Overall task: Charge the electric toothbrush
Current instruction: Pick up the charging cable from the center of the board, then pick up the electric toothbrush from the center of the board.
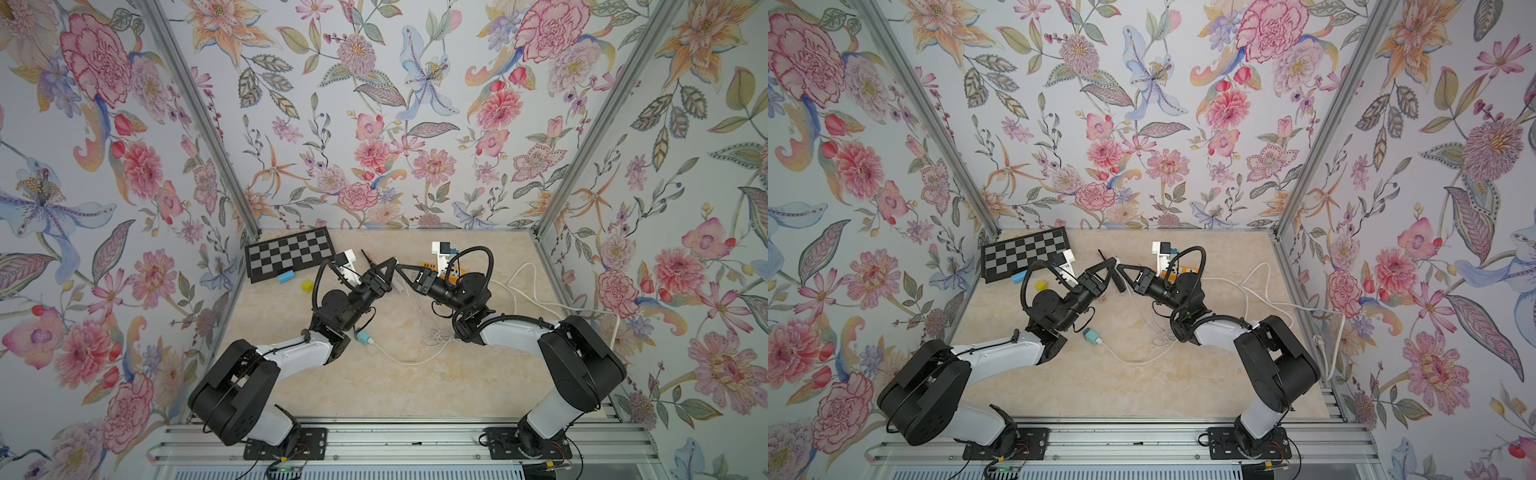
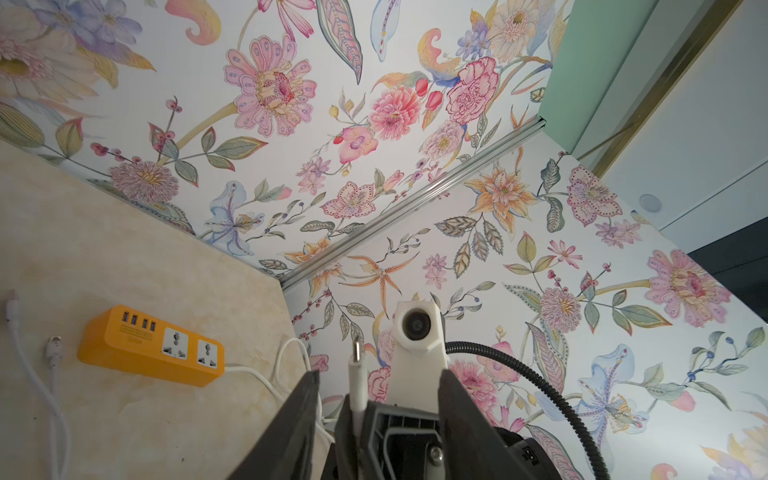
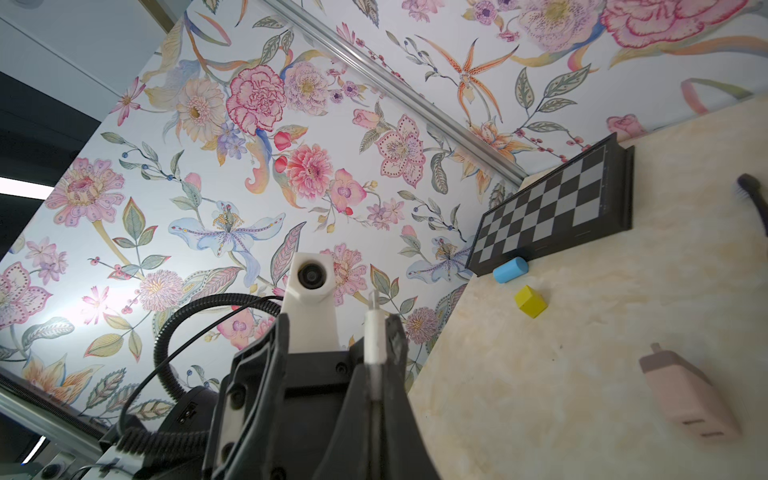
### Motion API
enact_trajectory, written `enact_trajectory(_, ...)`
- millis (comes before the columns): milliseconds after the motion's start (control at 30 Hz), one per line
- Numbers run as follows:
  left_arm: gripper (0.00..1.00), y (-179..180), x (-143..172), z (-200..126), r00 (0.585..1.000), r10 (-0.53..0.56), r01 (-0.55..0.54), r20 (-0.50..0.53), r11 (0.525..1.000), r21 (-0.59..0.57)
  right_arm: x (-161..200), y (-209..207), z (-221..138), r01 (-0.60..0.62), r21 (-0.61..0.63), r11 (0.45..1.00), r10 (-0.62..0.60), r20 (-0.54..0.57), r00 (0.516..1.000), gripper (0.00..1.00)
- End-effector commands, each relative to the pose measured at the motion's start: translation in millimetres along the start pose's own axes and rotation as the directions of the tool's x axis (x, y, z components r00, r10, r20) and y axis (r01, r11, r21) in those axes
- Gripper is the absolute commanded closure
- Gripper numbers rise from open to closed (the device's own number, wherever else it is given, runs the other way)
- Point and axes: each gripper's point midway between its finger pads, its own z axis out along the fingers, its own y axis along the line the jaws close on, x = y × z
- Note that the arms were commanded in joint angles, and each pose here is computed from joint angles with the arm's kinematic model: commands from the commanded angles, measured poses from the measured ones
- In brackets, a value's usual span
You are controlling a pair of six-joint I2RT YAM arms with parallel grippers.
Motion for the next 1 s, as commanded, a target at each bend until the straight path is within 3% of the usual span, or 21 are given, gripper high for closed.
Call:
enact_trajectory(0,0.4,29.0,-27.1,-13.3,0.947,0.318,-0.313,-0.038,0.891,-0.33,-8.6,1.3,-16.4,0.084,0.045,0.995,-0.083,-0.018,0.996,1.0)
enact_trajectory(67,0.36,55.2,-48.1,-27.8,0.896,0.425,-0.421,-0.125,0.728,-0.541,-2.9,-6.7,-25.2,0.134,0.101,0.986,-0.127,-0.073,0.989,1.0)
enact_trajectory(133,0.36,81.7,-63.9,-38.5,0.849,0.462,-0.499,-0.255,0.547,-0.672,7.0,-17.4,-32.1,0.204,0.175,0.963,-0.178,-0.154,0.972,1.0)
enact_trajectory(167,0.36,94.0,-66.6,-38.7,0.829,0.45,-0.538,-0.332,0.48,-0.693,11.7,-21.4,-35.4,0.244,0.211,0.947,-0.202,-0.2,0.959,1.0)
enact_trajectory(233,0.34,117.0,-64.2,-35.0,0.806,0.382,-0.588,-0.452,0.423,-0.69,19.3,-28.2,-41.9,0.303,0.266,0.915,-0.228,-0.278,0.933,1.0)
enact_trajectory(367,0.29,156.3,-44.1,-15.1,0.752,0.272,-0.656,-0.601,0.406,-0.636,25.5,-32.4,-52.3,0.371,0.317,0.873,-0.249,-0.365,0.897,1.0)
enact_trajectory(533,0.31,192.7,-23.1,8.5,0.714,0.195,-0.685,-0.673,0.397,-0.612,26.7,-30.4,-58.4,0.4,0.324,0.857,-0.264,-0.391,0.882,1.0)
enact_trajectory(700,0.33,218.8,-15.0,35.9,0.742,0.161,-0.649,-0.651,0.417,-0.636,23.8,-34.7,-63.6,0.4,0.341,0.851,-0.262,-0.384,0.885,1.0)
enact_trajectory(867,0.46,250.3,4.6,64.2,0.785,0.075,-0.564,-0.615,0.498,-0.659,21.4,-36.2,-65.3,0.385,0.352,0.853,-0.247,-0.376,0.893,1.0)
enact_trajectory(967,0.49,265.3,10.6,71.7,0.795,0.049,-0.544,-0.604,0.496,-0.676,21.6,-34.8,-66.8,0.38,0.353,0.855,-0.244,-0.373,0.895,1.0)
